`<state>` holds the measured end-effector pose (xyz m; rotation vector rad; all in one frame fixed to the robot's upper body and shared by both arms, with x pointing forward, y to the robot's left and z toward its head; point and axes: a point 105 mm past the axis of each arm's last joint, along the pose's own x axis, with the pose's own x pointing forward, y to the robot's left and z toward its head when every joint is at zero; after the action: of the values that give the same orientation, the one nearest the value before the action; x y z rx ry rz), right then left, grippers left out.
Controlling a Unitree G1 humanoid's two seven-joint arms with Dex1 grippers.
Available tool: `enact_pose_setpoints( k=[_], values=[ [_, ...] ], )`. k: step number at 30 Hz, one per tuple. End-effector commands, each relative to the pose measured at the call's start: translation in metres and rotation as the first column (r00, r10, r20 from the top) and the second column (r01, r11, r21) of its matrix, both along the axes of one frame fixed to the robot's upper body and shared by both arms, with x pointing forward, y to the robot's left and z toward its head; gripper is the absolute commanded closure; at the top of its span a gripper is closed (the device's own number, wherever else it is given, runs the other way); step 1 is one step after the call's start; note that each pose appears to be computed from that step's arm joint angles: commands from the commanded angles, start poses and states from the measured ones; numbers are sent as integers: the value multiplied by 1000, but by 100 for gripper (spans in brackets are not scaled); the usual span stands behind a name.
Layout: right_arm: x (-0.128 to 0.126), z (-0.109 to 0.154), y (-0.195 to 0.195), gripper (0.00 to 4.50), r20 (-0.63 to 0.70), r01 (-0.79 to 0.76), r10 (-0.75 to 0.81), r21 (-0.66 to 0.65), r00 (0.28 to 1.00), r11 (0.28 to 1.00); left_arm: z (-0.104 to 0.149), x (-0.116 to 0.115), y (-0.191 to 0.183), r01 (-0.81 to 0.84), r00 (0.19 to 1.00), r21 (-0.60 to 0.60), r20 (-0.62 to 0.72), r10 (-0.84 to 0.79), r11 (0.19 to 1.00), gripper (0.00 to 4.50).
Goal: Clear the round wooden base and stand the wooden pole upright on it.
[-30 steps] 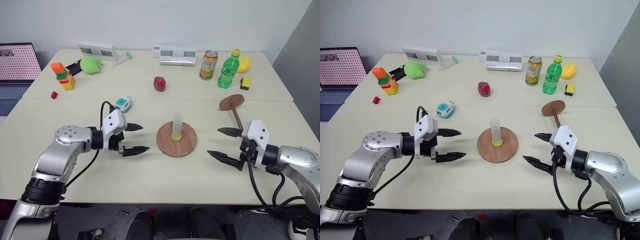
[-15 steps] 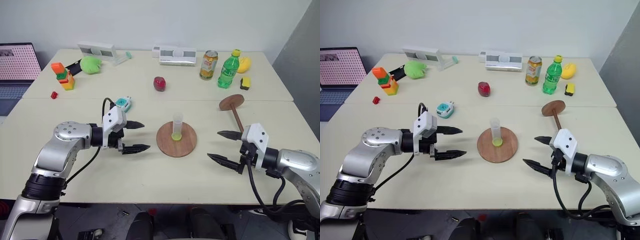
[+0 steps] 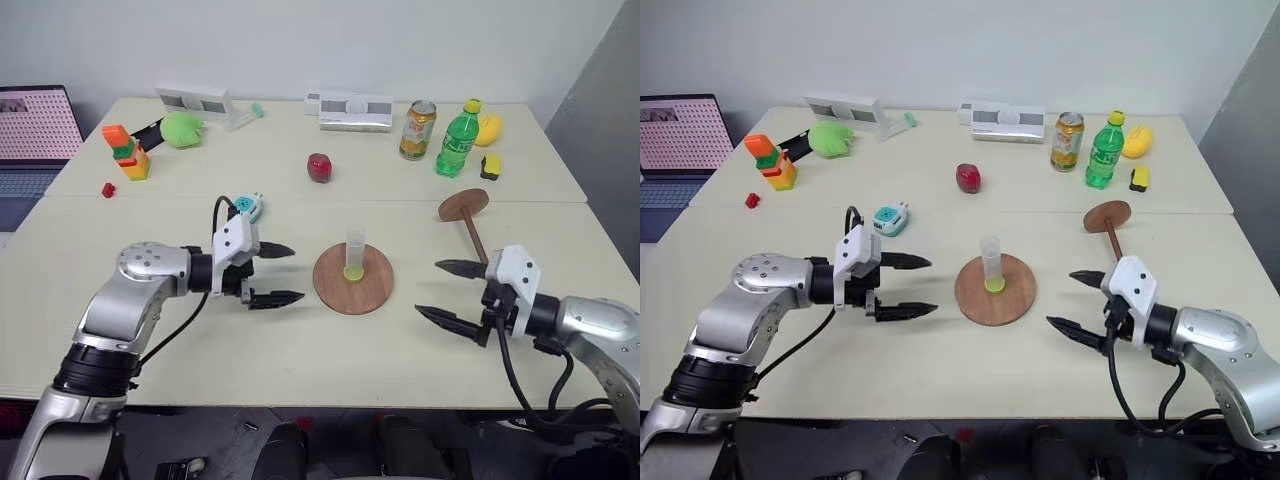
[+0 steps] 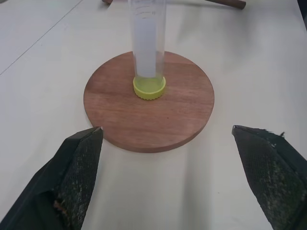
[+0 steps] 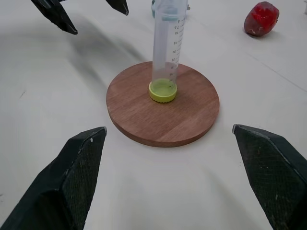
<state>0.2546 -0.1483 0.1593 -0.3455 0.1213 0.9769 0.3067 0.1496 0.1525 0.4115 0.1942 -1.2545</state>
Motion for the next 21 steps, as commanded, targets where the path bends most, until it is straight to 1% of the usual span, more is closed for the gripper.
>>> enact_pose_setpoints(
  k=[1, 6, 13, 21],
  values=[
    [-5, 13, 2, 7, 44, -17, 18, -5, 999, 1000, 11, 7, -6, 27, 998, -9, 57, -27, 1000, 0],
    [-8, 18, 5, 7, 46, -38, 38, -2, 998, 999, 12, 15, -38, 103, 993, -69, 73, -98, 992, 0],
    [-10, 24, 9, 7, 59, -48, 48, -1, 997, 999, 8, 33, -65, 124, 988, -95, 101, -114, 988, 0],
    [-12, 28, 13, 7, 73, -42, 42, 8, 996, 999, -6, 50, -96, 115, 989, -99, 109, -104, 988, 0]
  ],
)
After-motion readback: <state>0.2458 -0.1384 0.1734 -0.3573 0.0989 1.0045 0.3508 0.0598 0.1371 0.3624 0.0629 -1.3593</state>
